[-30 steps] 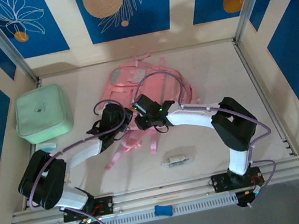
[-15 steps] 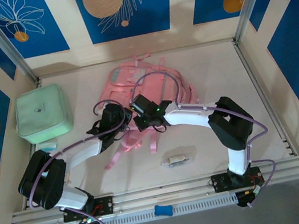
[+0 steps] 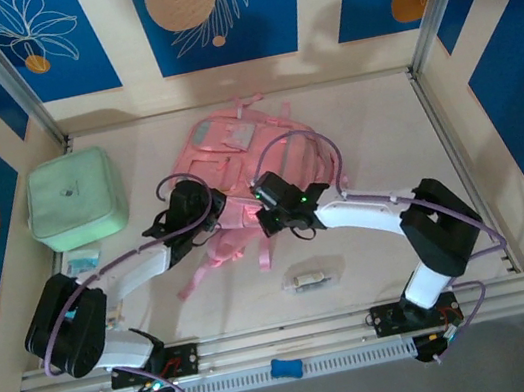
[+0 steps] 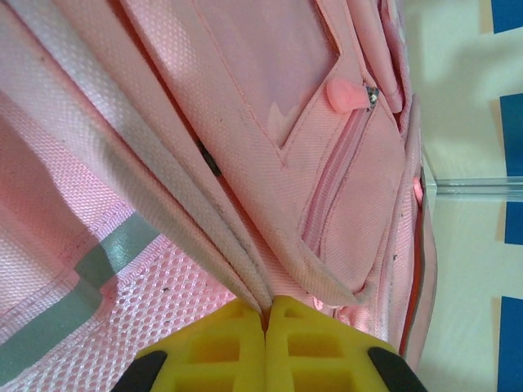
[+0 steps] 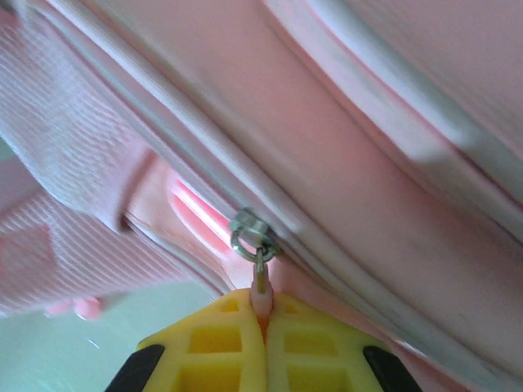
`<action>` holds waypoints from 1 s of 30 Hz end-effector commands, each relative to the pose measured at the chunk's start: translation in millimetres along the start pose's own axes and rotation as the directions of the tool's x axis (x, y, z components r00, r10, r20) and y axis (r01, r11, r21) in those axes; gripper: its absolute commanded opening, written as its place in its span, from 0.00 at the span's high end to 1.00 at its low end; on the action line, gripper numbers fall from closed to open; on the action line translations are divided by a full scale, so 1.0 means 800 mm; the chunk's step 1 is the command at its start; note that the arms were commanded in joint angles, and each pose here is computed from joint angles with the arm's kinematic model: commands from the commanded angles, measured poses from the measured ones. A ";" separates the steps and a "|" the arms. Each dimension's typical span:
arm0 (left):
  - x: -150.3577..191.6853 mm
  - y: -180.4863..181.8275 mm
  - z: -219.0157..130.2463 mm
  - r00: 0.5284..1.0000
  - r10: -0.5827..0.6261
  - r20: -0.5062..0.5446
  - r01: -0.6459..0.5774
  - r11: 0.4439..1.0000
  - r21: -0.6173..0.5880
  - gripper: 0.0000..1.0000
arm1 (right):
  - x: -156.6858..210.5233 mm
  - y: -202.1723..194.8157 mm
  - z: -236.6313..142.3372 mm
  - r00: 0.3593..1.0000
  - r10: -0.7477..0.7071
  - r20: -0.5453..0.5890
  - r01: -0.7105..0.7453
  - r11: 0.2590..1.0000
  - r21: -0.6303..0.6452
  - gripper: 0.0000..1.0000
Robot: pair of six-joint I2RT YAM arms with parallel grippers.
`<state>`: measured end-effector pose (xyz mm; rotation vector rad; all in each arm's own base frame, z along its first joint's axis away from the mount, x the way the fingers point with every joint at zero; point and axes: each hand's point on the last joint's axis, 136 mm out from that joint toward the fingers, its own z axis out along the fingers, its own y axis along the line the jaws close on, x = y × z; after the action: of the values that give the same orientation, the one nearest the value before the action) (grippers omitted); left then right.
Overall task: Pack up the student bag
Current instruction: Zip the student bag at the top-center of the table.
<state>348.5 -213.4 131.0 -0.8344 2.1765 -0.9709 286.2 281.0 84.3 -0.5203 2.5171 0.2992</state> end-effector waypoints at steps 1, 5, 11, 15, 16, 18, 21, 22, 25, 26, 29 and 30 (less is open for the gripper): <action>-0.025 0.004 -0.012 0.998 0.031 0.059 -0.030 0.999 -0.015 1.00 | 0.027 -0.042 -0.011 0.997 0.051 -0.051 -0.047 0.996 0.078 1.00; -0.029 0.009 -0.011 0.998 0.027 0.053 -0.026 0.999 -0.022 1.00 | 0.026 -0.061 -0.031 0.998 0.069 -0.014 -0.067 0.993 0.100 1.00; -0.060 0.016 -0.012 0.996 0.065 0.056 -0.061 0.996 -0.068 1.00 | 0.035 -0.101 -0.056 0.990 0.139 0.003 -0.138 0.982 0.132 1.00; -0.087 0.013 -0.010 0.993 0.096 0.063 -0.090 0.993 -0.081 1.00 | 0.046 -0.113 -0.065 0.990 0.141 -0.012 -0.138 0.983 0.124 1.00; -0.094 0.012 -0.007 0.992 0.108 0.063 -0.102 0.991 -0.085 1.00 | 0.046 -0.112 -0.066 0.993 0.120 -0.011 -0.117 0.984 0.134 1.00; -0.103 0.011 0.001 0.993 0.106 0.044 -0.102 0.991 -0.085 1.00 | 0.046 -0.103 -0.067 0.996 0.089 -0.018 -0.086 0.987 0.139 1.00; -0.121 -0.005 0.019 0.990 0.135 0.026 -0.134 0.990 -0.048 1.00 | 0.033 -0.046 -0.071 1.000 0.031 -0.001 -0.031 0.999 -0.010 1.00; -0.126 -0.012 0.027 0.988 0.153 0.014 -0.153 0.987 -0.039 1.00 | 0.023 -0.023 -0.073 1.000 0.010 0.026 -0.008 0.998 -0.062 1.00; -0.129 -0.033 0.047 0.979 0.198 -0.048 -0.197 0.980 0.021 1.00 | -0.003 0.012 -0.067 0.998 0.036 0.052 -0.028 0.990 -0.136 1.00; -0.128 -0.037 0.050 0.976 0.207 -0.061 -0.206 0.978 0.027 1.00 | -0.009 0.018 -0.063 0.998 0.048 0.050 -0.040 0.987 -0.154 1.00; -0.125 -0.029 0.050 0.967 0.239 -0.092 -0.239 0.971 0.004 0.87 | -0.019 0.023 -0.053 0.998 0.045 0.035 -0.039 0.989 -0.145 1.00; -0.124 -0.019 0.046 0.965 0.245 -0.097 -0.248 0.969 -0.023 0.84 | -0.019 0.025 -0.052 0.999 0.032 0.039 -0.026 0.990 -0.137 1.00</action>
<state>445.3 -160.1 138.4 -0.6428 2.2920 -0.8615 267.5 276.9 120.1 -0.5240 2.4921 0.4443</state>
